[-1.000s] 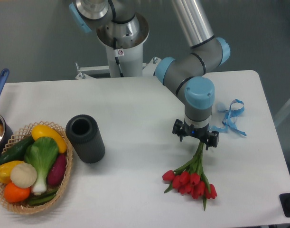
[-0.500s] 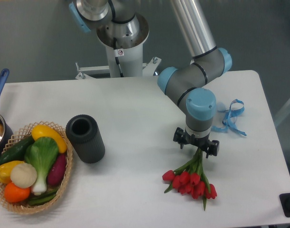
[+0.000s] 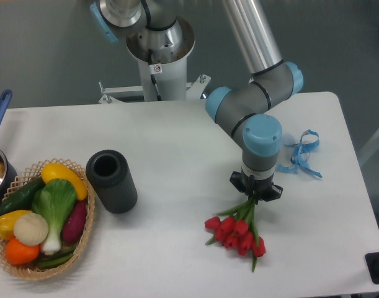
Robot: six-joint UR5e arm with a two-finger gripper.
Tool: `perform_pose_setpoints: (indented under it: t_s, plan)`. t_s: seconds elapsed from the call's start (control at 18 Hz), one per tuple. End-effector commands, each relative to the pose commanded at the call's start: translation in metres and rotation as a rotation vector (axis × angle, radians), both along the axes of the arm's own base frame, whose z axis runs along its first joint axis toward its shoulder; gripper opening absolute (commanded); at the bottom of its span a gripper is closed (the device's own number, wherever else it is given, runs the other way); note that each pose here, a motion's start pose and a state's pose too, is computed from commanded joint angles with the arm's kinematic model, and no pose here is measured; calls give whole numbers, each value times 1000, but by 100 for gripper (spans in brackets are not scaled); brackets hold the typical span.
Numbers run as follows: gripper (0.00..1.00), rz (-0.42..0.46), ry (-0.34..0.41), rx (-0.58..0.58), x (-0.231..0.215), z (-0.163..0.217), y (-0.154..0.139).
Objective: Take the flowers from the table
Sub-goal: 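Close the gripper around the green tulip stems, then lift the red tulip bunch up off the table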
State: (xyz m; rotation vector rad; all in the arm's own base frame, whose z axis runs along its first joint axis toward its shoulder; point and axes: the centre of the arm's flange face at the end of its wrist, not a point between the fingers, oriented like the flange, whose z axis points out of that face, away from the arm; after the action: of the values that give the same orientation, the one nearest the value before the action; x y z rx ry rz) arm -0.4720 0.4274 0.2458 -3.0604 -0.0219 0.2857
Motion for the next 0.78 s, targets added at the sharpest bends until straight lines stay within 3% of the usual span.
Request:
perform_pose_setpoints:
  t_s: [0.22, 0.56, 0.78]
  plan:
    - [0, 4, 31, 13, 3, 30, -5]
    - [0, 44, -4, 4, -8, 85, -24]
    - [0, 41, 8, 14, -14, 145, -21]
